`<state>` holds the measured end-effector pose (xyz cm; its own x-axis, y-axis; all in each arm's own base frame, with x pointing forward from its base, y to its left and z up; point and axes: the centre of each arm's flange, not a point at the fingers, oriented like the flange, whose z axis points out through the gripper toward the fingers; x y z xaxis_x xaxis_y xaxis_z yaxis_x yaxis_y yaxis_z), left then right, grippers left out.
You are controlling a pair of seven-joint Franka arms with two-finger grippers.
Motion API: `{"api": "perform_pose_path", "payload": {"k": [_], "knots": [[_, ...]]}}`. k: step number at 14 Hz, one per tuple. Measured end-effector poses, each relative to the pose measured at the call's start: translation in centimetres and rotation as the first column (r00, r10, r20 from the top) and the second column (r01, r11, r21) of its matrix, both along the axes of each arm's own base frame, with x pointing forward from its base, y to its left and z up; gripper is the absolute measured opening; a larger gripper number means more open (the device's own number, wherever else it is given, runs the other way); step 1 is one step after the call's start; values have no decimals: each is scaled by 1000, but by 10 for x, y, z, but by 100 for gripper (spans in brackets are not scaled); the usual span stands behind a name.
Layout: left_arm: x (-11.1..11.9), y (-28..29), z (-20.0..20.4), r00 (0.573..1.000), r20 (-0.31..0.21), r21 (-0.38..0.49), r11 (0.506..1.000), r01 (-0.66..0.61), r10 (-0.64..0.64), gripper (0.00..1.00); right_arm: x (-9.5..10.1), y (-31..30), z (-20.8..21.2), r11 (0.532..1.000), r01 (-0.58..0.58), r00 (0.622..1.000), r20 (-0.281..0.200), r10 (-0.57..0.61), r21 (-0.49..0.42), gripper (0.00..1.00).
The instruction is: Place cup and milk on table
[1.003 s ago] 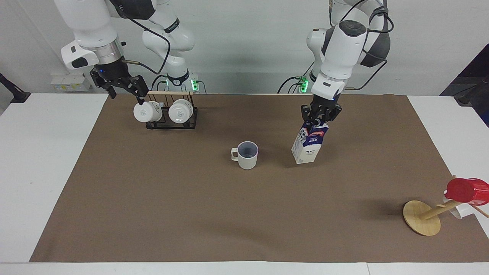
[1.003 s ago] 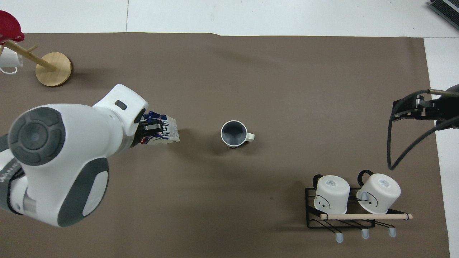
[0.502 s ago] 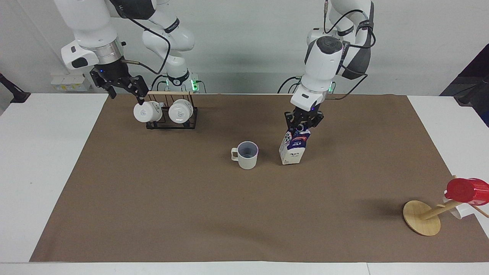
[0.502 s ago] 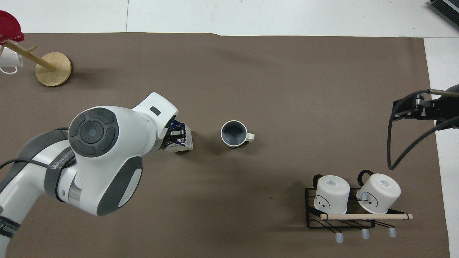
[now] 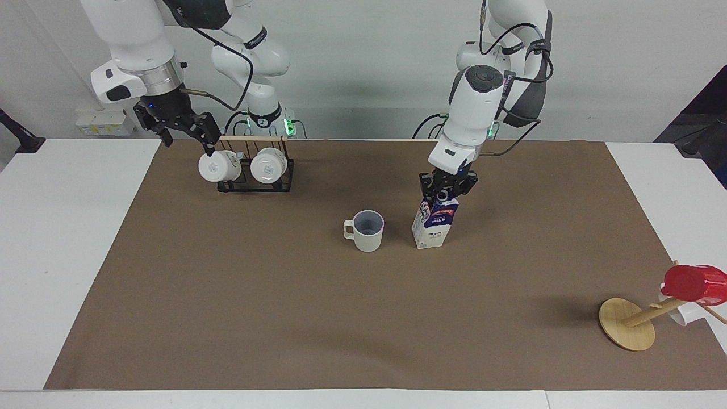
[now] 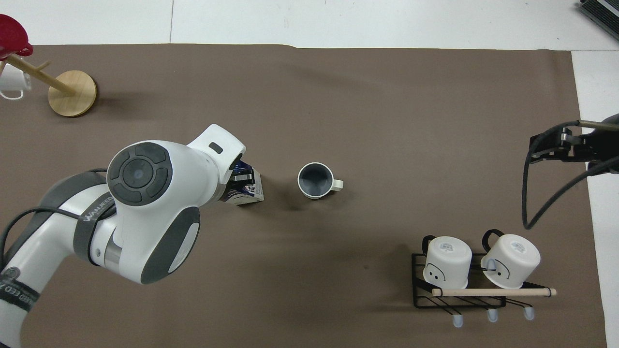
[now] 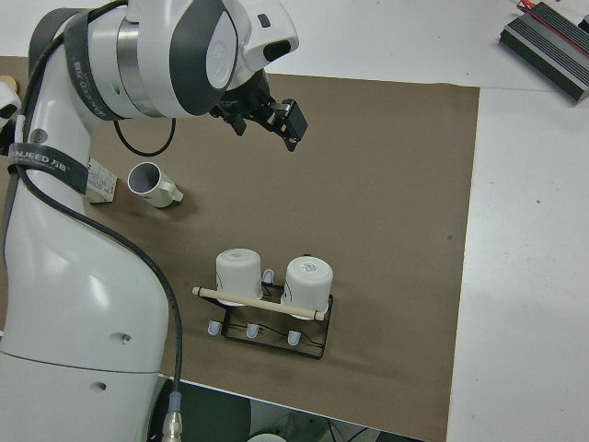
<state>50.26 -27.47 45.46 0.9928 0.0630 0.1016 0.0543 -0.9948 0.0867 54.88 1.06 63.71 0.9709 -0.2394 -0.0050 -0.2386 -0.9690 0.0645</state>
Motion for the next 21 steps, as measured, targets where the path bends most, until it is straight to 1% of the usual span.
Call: {"api": "perform_pose_path", "payload": {"k": [3, 4, 7, 9, 11, 14, 16, 18, 21], "knots": [[-3, -8, 13, 1000, -5, 3, 1000, 15, -15, 98, 0, 0, 0, 1000, 0, 1000, 0, 0, 0, 100], [-3, -9, 26, 1000, -11, 6, 1000, 17, -17, 100, 0, 0, 0, 1000, 0, 1000, 0, 0, 0, 100], [-4, -4, 77, 999, -27, 18, 999, 26, -26, 100, 0, 0, 0, 1000, 0, 1000, 0, 0, 0, 100], [-3, 7, 99, 998, -24, 24, 998, 60, -60, 100, 0, 0, 0, 1000, 0, 1000, 0, 0, 0, 100], [4, 31, 106, 997, -26, 33, 996, 79, -79, 100, 0, 0, 0, 1000, 0, 1000, 0, 0, 0, 100], [19, 72, 106, 994, -43, 46, 994, 97, -95, 100, 0, 0, 0, 1000, 0, 1000, 0, 0, 0, 100], [26, 93, 113, 994, -41, 49, 994, 99, -97, 100, 0, 0, 0, 1000, 0, 1000, 0, 0, 0, 100], [29, 104, 121, 996, -32, 47, 995, 90, -89, 100, 0, 0, 0, 1000, 0, 1000, 0, 0, 0, 100], [32, 117, 126, 997, -30, 47, 997, 67, -66, 100, 0, 0, 0, 1000, 0, 1000, 0, 0, 0, 100]]}}
